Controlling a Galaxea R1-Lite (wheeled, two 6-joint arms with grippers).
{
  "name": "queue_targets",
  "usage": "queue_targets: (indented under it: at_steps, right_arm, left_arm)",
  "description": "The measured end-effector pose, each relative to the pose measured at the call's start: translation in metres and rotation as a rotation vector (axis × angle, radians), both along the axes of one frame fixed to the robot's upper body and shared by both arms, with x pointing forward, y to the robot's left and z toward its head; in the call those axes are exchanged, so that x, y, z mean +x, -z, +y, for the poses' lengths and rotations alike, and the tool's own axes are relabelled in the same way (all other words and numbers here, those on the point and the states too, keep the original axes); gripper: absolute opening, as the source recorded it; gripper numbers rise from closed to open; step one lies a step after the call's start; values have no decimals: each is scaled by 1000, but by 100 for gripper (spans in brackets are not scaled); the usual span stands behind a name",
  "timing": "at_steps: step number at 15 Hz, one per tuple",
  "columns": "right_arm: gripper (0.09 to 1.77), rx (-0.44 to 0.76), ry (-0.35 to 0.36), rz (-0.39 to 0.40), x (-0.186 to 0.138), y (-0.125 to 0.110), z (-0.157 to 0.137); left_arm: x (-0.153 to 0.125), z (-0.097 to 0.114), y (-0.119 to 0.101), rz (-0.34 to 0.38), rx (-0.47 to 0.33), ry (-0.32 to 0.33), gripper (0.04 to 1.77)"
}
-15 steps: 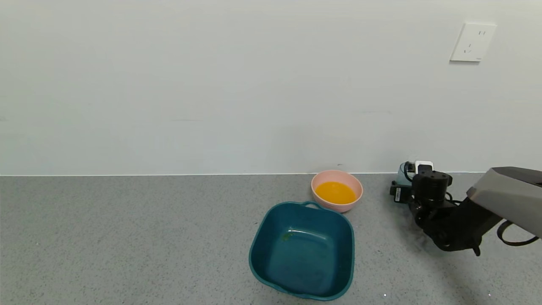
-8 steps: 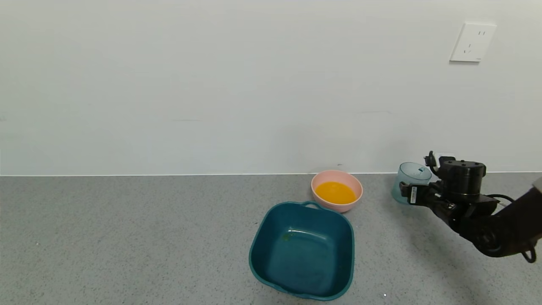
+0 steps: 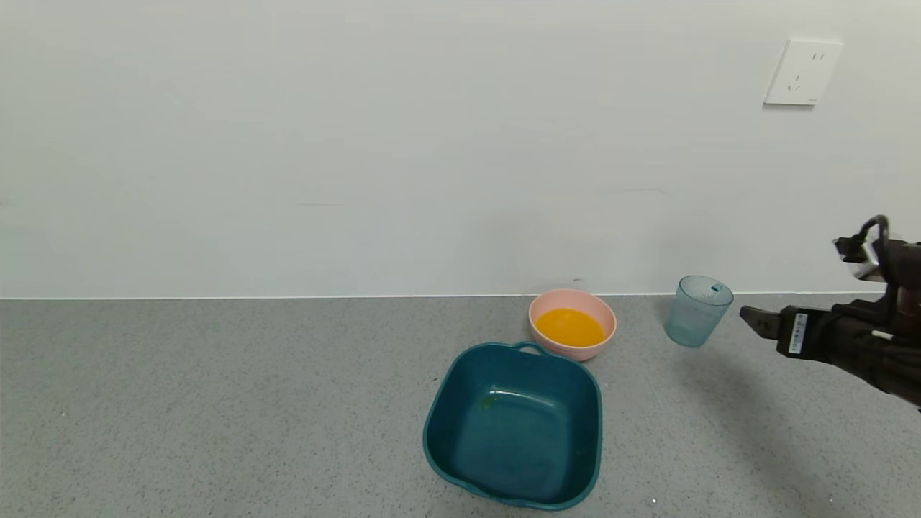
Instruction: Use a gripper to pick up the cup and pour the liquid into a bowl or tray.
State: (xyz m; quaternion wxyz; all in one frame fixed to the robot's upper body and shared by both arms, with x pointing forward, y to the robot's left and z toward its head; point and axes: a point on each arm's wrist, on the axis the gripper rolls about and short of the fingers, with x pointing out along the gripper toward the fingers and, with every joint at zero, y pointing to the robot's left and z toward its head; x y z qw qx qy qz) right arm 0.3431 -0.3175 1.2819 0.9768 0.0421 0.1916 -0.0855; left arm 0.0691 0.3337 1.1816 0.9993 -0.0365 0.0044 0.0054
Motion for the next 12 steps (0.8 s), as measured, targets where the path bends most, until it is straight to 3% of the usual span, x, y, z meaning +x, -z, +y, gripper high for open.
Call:
queue_targets:
  at_steps: [4, 7, 12]
  right_arm:
    - [170, 32, -7, 23, -66, -31, -3]
    - [170, 44, -40, -23, -119, -49, -5]
    - [170, 55, -103, -95, -215, -49, -17]
  left_arm:
    - [0, 0, 0, 0, 0, 0, 172]
    - [0, 0, 0, 0, 0, 0, 172]
    - [0, 0, 0, 0, 0, 0, 172]
